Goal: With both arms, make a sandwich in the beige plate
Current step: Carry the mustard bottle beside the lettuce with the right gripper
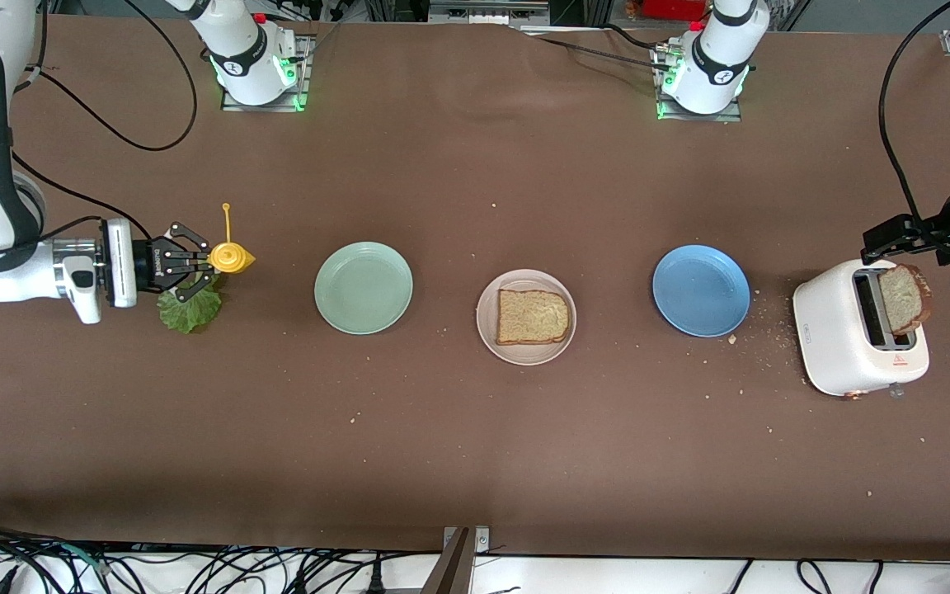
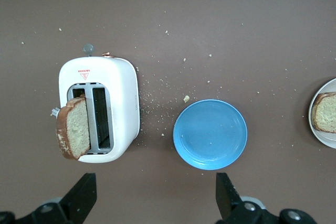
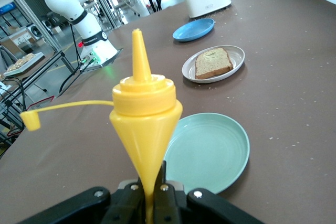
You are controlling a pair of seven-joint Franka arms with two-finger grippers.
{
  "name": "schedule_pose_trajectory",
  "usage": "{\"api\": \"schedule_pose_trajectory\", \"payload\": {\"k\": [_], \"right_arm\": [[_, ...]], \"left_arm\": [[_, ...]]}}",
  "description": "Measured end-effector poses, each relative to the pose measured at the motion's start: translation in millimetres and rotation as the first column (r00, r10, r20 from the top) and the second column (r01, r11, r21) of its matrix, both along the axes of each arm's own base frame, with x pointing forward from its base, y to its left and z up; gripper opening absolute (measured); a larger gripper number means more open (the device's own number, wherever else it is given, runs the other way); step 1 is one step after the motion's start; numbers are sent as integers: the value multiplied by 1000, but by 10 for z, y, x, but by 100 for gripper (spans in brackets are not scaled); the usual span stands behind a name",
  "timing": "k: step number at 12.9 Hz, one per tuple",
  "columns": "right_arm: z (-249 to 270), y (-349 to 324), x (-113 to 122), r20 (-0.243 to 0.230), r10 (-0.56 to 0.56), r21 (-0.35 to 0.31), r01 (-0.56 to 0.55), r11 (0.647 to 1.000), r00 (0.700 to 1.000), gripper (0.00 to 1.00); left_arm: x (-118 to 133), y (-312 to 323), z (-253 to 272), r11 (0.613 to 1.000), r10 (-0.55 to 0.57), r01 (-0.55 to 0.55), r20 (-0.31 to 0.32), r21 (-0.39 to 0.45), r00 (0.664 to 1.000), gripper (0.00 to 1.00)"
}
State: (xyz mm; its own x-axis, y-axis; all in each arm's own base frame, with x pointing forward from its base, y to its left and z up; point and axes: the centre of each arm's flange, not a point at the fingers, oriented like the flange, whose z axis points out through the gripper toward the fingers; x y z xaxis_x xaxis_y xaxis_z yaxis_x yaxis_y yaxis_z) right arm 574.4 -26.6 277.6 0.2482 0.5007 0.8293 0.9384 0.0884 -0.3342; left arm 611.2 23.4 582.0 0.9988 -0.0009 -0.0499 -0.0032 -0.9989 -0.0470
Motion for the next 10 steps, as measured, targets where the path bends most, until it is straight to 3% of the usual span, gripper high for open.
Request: {"api": "schedule_pose_trajectory", "payload": {"k": [5,10], "right_arm": [[-955,-28,-354,76,19,219,-35,975,997,4],[-1323,-196,-401,195,31,266,-83,960,980,4]], "left_arm": [[0,0,0,1000,0,0,0,0,1000,100],[1,-3,0,1000,-1,1,1,0,1000,100]]}}
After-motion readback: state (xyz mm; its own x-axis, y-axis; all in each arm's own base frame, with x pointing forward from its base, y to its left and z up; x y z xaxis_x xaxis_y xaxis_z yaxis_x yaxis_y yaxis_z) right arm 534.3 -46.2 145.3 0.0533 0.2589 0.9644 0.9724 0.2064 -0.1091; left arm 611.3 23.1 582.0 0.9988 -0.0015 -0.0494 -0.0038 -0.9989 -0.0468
